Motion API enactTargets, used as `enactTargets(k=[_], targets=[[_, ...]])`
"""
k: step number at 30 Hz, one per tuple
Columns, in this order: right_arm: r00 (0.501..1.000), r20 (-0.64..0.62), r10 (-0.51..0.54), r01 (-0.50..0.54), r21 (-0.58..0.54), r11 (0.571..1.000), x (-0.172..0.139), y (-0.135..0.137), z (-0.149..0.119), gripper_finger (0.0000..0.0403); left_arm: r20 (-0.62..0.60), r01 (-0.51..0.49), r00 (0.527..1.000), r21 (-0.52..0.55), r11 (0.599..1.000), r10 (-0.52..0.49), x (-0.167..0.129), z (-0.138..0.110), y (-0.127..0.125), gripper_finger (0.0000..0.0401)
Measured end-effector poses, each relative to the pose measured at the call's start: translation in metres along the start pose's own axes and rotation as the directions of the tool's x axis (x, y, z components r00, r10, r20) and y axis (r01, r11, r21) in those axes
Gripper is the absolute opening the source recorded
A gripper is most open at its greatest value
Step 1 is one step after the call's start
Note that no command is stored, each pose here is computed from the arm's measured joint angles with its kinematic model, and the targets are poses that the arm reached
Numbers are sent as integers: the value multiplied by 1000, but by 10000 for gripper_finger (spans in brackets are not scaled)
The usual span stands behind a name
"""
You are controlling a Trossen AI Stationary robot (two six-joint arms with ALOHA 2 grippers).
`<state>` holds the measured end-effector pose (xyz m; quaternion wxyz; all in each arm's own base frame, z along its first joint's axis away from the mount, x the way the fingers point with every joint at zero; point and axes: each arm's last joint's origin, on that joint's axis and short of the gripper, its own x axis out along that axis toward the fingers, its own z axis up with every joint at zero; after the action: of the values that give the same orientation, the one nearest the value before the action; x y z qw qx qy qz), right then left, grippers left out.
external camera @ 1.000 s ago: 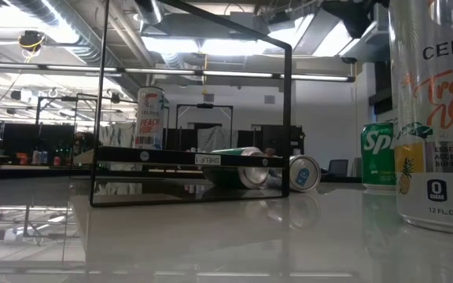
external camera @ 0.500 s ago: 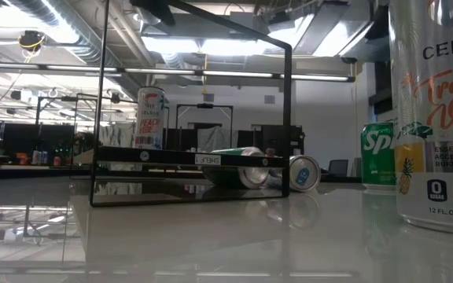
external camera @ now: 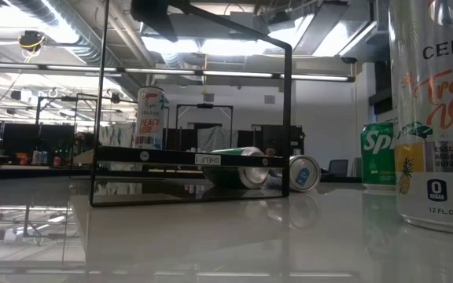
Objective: Place canned beverage on shelf
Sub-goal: Put the white yellow soda can on the shelf
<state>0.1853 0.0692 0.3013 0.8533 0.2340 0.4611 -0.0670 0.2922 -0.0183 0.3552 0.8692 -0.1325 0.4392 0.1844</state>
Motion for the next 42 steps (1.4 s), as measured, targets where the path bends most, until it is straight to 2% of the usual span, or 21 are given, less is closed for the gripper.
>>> enactTargets(k=[7, 11, 16, 25, 37, 42], targets=[[991, -127, -46, 69, 182, 981, 0, -7, -9, 372, -3, -2, 1000, 1, 1000, 2, 1, -1, 0, 386], [979, -194, -64, 112, 248, 962, -1, -10, -14, 372, -3, -2, 1000, 1, 1000, 2, 1, -1, 0, 386], [977, -209, -35, 99, 304, 947, -1, -9, -14, 372, -3, -2, 1000, 1, 1000, 2, 1, -1, 0, 386], [982, -186, -10, 79, 366, 927, -1, -7, -12, 372, 4, -14, 1000, 2, 1000, 14, 1, 0, 0, 386], [958, -271, -91, 184, 339, 923, 27, -1, -11, 372, 4, -15, 1000, 3, 1000, 14, 0, 0, 0, 386], [942, -323, -90, 202, 334, 921, 36, 1, -11, 372, 4, -15, 1000, 3, 1000, 15, 0, 0, 1, 386]])
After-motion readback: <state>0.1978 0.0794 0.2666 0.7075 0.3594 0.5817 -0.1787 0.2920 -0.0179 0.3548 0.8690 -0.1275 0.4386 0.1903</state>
